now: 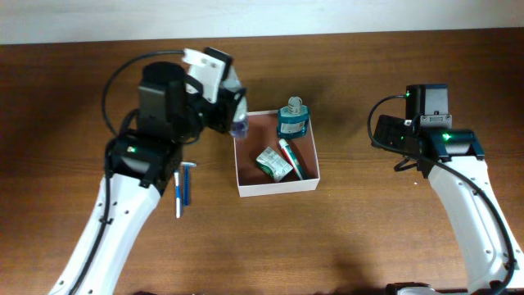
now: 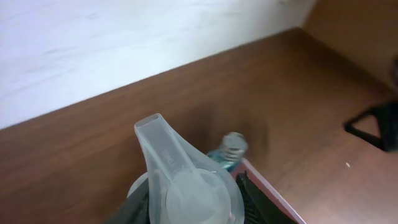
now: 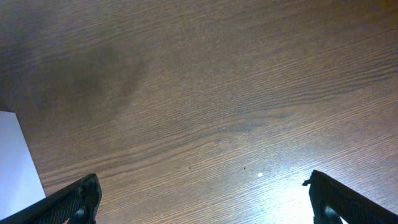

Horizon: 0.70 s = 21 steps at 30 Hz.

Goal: Pack container
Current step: 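Lift the soap bottle and carry it right over the box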

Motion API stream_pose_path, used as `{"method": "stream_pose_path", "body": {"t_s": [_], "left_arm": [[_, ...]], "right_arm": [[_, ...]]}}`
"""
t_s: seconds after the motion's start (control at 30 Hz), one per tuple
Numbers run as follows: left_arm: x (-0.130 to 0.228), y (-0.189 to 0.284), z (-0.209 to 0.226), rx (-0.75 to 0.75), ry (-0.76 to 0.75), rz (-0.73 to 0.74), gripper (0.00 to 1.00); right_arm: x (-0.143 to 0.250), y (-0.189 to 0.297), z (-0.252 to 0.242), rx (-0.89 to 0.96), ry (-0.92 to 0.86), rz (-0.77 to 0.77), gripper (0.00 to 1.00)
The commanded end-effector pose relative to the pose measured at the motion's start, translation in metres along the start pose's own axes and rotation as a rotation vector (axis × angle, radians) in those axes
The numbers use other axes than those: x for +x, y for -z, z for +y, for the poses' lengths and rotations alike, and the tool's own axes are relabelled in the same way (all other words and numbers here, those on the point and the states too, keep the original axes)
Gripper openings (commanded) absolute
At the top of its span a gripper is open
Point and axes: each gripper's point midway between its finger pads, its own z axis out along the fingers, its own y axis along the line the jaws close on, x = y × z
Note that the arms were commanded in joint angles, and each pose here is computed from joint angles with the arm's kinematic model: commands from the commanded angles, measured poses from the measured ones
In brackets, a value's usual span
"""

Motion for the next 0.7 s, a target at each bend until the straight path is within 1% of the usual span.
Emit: {"method": "stream_pose_path", "body": {"t_s": [0.0,0.13,0.37,0.67], "left_arm": [[-0.013,0.0,-0.017,0.052,-0.089,-0.038,0.37],[0.0,-0.017,-0.014,0.058,-0.077,0.006,0.37],[0.014,-0.045,-0.006,0.06,-0.067,0.038,0.36],[0.031,-0.069,0.001,0.061,-0.054,0.076,0.36]], "right_arm": [[-0.005,0.003,-0.002,0.0,-0.009,-0.014,0.99],[-0.005,0.003,-0.002,0.0,-0.009,-0.014,0.99],[-0.005,0.003,-0.002,0.0,-0.009,-0.014,0.99],[-0.005,0.003,-0.002,0.0,-0.009,-0.014,0.99]]}}
